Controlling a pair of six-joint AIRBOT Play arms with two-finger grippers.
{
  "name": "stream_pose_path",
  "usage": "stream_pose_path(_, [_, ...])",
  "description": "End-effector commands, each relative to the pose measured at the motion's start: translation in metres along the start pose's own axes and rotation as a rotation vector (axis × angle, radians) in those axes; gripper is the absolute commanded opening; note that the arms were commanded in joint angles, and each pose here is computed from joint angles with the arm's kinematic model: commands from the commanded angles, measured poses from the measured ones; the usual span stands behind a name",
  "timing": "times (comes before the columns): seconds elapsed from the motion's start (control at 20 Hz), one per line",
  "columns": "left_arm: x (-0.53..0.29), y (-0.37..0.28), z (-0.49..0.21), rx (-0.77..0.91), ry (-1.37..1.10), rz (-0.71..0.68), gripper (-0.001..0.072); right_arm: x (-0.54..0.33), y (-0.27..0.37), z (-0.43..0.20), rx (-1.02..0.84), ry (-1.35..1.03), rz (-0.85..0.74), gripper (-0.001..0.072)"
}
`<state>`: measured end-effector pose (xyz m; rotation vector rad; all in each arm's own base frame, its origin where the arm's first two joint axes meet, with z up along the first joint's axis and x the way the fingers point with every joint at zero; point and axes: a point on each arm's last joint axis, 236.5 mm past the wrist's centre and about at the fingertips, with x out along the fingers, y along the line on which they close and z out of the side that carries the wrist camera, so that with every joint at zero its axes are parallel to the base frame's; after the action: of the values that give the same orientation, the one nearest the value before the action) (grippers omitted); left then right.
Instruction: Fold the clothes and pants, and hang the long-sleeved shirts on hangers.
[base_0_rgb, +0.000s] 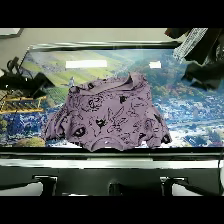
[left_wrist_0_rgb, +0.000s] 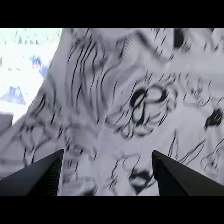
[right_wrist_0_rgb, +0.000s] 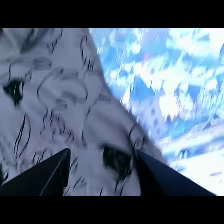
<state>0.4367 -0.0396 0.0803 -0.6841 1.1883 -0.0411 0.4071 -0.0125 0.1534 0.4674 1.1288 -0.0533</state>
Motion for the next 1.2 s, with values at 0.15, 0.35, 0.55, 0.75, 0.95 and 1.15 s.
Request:
stream_pose_path(0.15, [0.020,0.025,-0.114,0.031,0.124,0.054,0.0631,0.039,0.059,-0.197,-0.086,0.246,0.111,0.0528])
stream_pose_path(0.35, [0.047,0.032,-0.162,0.169,0.220,0.143,0.0631,0.092,0.074,-0.269,-0.248,0.240,-0.052,0.0558])
stream_pose_path(0.55, [0.053,0.033,-0.177,0.266,0.230,0.225,0.0631,0.132,0.093,-0.320,-0.339,0.273,-0.110,0.0614])
stream_pose_path(0.75, [0.054,0.028,-0.182,0.285,0.235,0.223,0.0631,0.169,0.104,-0.336,-0.364,0.289,-0.105,0.0613])
stream_pose_path(0.95, [0.056,0.025,-0.182,0.293,0.231,0.218,0.0631,0.188,0.090,-0.343,-0.382,0.316,-0.167,0.0581])
stream_pose_path(1.15, [0.059,0.016,-0.192,0.349,0.235,0.213,0.0631,0.192,0.081,-0.340,-0.375,0.306,-0.213,0.0050])
